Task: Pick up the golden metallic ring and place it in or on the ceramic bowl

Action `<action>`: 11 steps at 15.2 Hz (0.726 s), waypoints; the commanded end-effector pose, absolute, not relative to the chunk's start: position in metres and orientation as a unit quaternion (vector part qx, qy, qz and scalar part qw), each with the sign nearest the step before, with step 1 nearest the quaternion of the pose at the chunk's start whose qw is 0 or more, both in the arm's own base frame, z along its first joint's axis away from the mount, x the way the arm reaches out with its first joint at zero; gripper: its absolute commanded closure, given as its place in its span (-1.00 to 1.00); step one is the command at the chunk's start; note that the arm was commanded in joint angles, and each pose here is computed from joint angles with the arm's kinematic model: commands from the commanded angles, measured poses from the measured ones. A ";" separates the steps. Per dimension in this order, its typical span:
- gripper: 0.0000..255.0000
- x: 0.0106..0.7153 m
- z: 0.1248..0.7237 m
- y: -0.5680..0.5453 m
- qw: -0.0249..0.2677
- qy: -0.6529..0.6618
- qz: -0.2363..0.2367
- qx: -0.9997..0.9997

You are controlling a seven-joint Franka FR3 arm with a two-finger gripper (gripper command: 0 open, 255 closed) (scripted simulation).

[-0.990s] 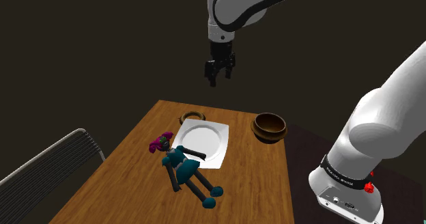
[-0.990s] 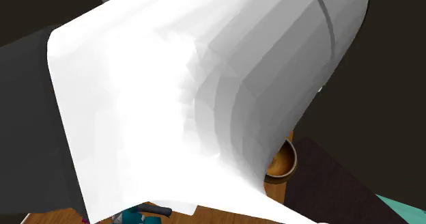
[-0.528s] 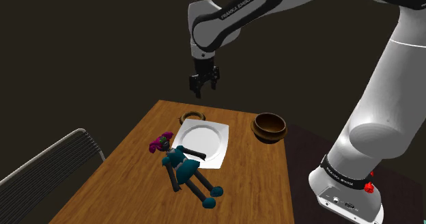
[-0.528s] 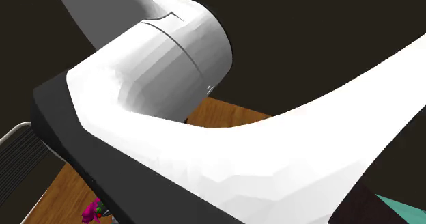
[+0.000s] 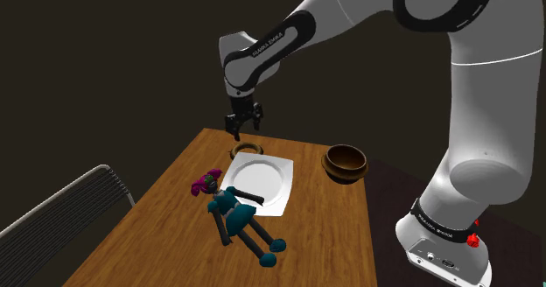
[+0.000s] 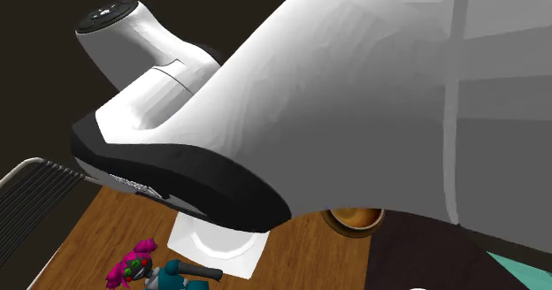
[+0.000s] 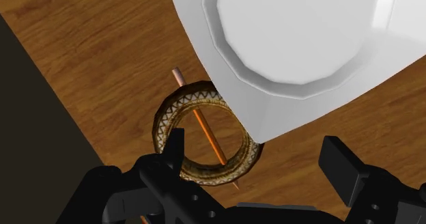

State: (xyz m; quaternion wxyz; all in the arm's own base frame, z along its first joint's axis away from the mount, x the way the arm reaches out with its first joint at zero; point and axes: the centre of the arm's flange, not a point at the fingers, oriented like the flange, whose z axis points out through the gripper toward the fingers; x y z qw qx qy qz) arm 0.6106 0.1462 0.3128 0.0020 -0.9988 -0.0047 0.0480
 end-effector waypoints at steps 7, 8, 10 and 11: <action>-1.00 0.678 0.229 0.171 0.002 0.003 0.069 -0.998; -1.00 0.682 0.225 0.172 0.002 0.004 0.070 -0.998; -1.00 0.680 0.214 0.172 0.002 0.004 0.070 -0.998; -1.00 0.680 0.209 0.172 0.002 0.004 0.070 -0.998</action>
